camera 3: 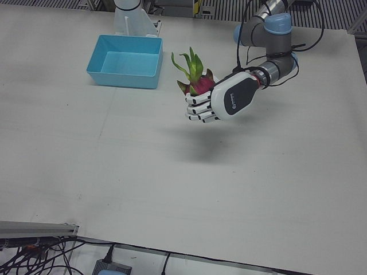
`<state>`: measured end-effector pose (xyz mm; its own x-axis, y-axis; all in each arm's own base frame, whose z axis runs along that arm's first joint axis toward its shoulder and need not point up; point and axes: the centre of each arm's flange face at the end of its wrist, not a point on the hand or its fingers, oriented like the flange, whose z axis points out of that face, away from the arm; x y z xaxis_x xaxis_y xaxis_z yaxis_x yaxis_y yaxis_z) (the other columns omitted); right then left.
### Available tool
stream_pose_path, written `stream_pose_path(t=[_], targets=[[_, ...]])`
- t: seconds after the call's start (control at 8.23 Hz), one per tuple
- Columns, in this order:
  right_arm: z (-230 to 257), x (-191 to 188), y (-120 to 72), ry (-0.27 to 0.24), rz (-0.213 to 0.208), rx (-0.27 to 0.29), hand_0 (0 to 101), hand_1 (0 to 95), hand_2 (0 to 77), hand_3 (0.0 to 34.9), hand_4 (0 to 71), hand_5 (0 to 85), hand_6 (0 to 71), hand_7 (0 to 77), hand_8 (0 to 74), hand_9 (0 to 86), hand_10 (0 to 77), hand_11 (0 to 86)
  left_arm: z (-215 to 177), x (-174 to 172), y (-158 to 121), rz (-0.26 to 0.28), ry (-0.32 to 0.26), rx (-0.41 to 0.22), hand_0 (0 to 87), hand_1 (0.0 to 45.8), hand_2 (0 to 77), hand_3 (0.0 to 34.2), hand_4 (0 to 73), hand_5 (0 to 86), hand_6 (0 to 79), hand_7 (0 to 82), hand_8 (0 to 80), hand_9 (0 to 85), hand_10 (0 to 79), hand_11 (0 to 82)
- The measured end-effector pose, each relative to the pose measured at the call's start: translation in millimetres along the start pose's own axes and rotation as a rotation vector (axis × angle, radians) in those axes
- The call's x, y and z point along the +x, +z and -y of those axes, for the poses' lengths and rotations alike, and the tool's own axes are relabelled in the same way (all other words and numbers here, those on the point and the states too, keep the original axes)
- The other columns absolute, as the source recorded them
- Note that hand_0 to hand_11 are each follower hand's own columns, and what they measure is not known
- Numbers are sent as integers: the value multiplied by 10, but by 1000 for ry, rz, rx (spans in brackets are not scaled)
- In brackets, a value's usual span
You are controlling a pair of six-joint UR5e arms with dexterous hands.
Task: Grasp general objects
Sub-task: 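Lift the dragon fruit off the table with the left hand, then carry the dragon fruit toward the light-blue tray with the left hand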
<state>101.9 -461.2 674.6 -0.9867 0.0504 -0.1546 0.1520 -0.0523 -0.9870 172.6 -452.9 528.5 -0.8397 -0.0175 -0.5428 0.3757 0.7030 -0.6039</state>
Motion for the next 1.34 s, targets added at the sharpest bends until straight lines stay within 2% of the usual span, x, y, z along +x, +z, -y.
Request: stream_pose_path(t=[0.24,0.49,0.85,1.09,1.34], targets=[[0,0,0,0,0,0,0,949,774,0,0,0,0,0,0,5,0,5,-569,-218,203,12,-83,-111,462,0,169,3,109,616,305,627,278,425,535,578],[0,0,0,0,0,0,0,949,774,0,0,0,0,0,0,5,0,5,-1042,-467,286,39,-153,-189,465,0,169,5,109,616,311,627,289,431,535,578],[0,0,0,0,0,0,0,949,774,0,0,0,0,0,0,5,0,0,-1570,-841,292,75,-233,-273,484,0,169,4,114,616,311,627,311,447,535,578],[0,0,0,0,0,0,0,949,774,0,0,0,0,0,0,5,0,0,-1984,-1048,372,76,-298,-327,496,0,169,4,114,616,316,627,322,464,535,578],[0,0,0,0,0,0,0,949,774,0,0,0,0,0,0,5,0,5,-2381,-1185,437,79,-337,-372,502,0,169,4,120,616,316,627,322,464,535,578]])
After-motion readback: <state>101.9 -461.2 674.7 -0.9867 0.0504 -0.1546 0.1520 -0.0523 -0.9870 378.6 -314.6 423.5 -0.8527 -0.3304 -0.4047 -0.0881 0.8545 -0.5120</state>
